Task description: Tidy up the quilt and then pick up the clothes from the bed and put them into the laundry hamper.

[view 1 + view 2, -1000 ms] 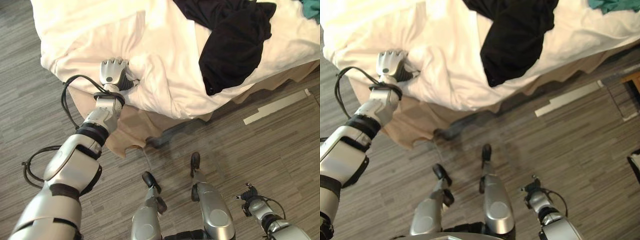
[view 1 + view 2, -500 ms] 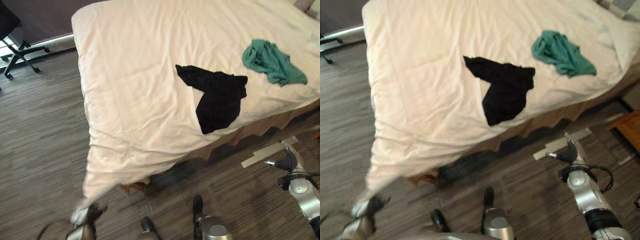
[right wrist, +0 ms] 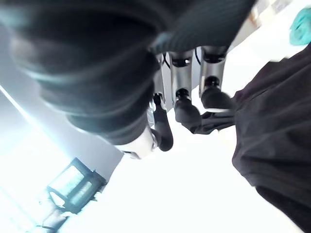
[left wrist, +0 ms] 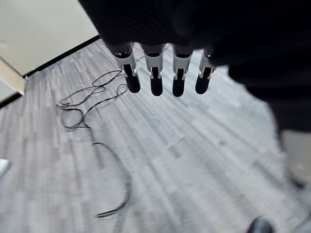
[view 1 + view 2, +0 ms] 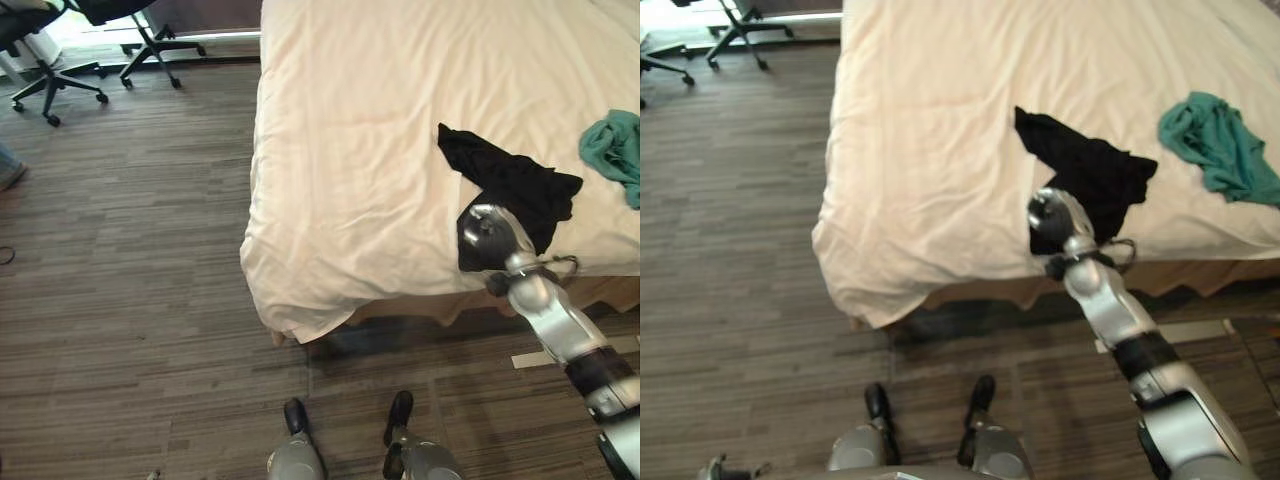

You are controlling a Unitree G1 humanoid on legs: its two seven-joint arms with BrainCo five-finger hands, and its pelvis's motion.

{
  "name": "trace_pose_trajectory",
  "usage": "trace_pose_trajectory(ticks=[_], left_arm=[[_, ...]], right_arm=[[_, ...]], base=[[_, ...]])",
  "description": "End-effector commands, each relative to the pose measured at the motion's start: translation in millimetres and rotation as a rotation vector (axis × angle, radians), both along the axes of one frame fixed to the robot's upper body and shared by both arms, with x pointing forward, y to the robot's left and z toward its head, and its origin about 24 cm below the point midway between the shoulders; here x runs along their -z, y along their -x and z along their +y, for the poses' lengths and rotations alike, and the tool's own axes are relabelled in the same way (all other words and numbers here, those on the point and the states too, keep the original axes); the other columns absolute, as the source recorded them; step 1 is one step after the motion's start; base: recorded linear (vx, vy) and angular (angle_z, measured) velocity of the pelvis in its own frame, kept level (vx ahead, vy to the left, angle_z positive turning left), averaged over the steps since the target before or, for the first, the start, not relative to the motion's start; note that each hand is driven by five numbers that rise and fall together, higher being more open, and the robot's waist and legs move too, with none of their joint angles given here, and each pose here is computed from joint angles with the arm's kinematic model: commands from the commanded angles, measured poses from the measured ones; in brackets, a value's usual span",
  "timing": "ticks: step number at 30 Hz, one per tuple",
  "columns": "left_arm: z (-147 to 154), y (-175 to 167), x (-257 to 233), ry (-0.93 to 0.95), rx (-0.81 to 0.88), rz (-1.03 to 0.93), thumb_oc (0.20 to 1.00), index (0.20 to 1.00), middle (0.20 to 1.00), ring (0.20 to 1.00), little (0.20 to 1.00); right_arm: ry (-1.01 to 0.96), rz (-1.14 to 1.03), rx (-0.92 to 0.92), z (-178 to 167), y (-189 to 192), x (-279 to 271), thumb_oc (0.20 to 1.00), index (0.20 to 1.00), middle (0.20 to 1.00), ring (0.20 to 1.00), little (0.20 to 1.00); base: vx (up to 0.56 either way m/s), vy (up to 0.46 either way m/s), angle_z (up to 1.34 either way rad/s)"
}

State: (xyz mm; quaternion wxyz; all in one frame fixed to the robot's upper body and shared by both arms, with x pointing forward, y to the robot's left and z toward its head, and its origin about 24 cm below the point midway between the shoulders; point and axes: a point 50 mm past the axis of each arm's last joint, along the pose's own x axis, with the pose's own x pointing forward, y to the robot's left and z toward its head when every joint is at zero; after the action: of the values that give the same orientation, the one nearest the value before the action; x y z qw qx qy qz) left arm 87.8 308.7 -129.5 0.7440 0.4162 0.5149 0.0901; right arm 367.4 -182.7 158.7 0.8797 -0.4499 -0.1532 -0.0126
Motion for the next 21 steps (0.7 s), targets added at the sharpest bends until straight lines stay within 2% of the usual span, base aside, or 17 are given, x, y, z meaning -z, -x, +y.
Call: trace_pose_trajectory(ticks=[1, 2, 3, 6, 9, 10, 11, 12, 13, 15, 16, 17, 21], left_arm=[[23.6, -97.6, -54.3, -0.133, 0.107, -0.309, 1.000, 1.000, 1.000, 1.000, 1.000], [8.5, -122.8, -65.8, -0.112, 0.184, -0.402, 1.000, 1.000, 1.000, 1.000, 1.000], [8.4, -123.1, -66.0, -0.112, 0.184, -0.403, 1.000, 1.000, 1.000, 1.000, 1.000], [-14.5, -152.1, -81.5, -0.069, 0.254, -0.533, 1.000, 1.000, 1.000, 1.000, 1.000], [-34.3, -168.2, -89.5, -0.023, 0.274, -0.622, 1.000, 1.000, 1.000, 1.000, 1.000], [-34.3, -168.5, -89.8, -0.023, 0.273, -0.623, 1.000, 1.000, 1.000, 1.000, 1.000], [-40.8, -171.5, -89.9, -0.007, 0.276, -0.639, 1.000, 1.000, 1.000, 1.000, 1.000], [-40.8, -171.6, -90.0, -0.007, 0.276, -0.640, 1.000, 1.000, 1.000, 1.000, 1.000], [-45.8, -173.8, -89.2, 0.002, 0.268, -0.648, 1.000, 1.000, 1.000, 1.000, 1.000], [-49.3, -173.2, -85.9, 0.007, 0.261, -0.638, 1.000, 1.000, 1.000, 1.000, 1.000], [-49.4, -172.7, -85.5, 0.007, 0.260, -0.636, 1.000, 1.000, 1.000, 1.000, 1.000], [-49.3, -171.6, -82.2, 0.009, 0.242, -0.619, 1.000, 1.000, 1.000, 1.000, 1.000], [-40.9, -166.4, -74.1, 0.012, 0.163, -0.565, 1.000, 1.000, 1.000, 1.000, 1.000]], right_arm=[[-0.103, -0.392, -0.109, 42.1, -11.1, -134.5, 0.200, 0.200, 0.200, 0.200, 0.200], [-0.102, -0.413, -0.169, 68.2, -12.2, -149.1, 0.200, 0.200, 0.200, 0.200, 0.200], [-0.102, -0.414, -0.170, 68.4, -12.2, -149.6, 0.200, 0.200, 0.200, 0.200, 0.200], [-0.077, -0.396, -0.256, 105.0, -12.2, -151.3, 0.200, 0.200, 0.200, 0.200, 0.200], [-0.070, -0.300, -0.332, 137.3, -13.8, -127.1, 0.200, 0.200, 0.200, 0.200, 0.200], [-0.069, -0.301, -0.332, 137.6, -13.8, -127.5, 0.200, 0.200, 0.200, 0.200, 0.200], [-0.058, -0.214, -0.357, 151.1, -16.3, -105.4, 0.200, 0.200, 0.200, 0.200, 0.200], [-0.057, -0.215, -0.358, 151.4, -16.3, -105.6, 0.200, 0.200, 0.200, 0.200, 0.200], [-0.063, -0.100, -0.416, 169.9, -12.1, -73.5, 0.200, 0.200, 0.200, 0.200, 0.200], [-0.112, 0.041, -0.479, 184.4, -2.7, -35.8, 0.200, 0.200, 0.200, 0.200, 0.200], [-0.112, 0.043, -0.479, 184.4, -2.5, -35.1, 0.200, 0.200, 0.200, 0.200, 0.200], [-0.122, 0.175, -0.547, 197.5, 11.9, 0.8, 0.200, 0.200, 0.200, 0.200, 0.200], [-0.171, 0.366, -0.687, 216.0, 41.5, 42.4, 0.200, 0.200, 0.200, 0.200, 0.200]], base=[[-0.15, -0.042, 0.33], [-0.11, -0.027, 0.44], [-0.12, -0.012, 0.21], [-0.03, -0.028, 0.10], [-0.05, -0.007, 0.22], [-0.03, -0.004, 0.12], [0.00, 0.000, 0.00], [0.00, 0.000, 0.00], [0.00, 0.000, 0.00], [0.00, 0.000, 0.00], [0.04, 0.011, 0.00], [0.03, 0.013, 0.00], [0.06, -0.001, -0.04]])
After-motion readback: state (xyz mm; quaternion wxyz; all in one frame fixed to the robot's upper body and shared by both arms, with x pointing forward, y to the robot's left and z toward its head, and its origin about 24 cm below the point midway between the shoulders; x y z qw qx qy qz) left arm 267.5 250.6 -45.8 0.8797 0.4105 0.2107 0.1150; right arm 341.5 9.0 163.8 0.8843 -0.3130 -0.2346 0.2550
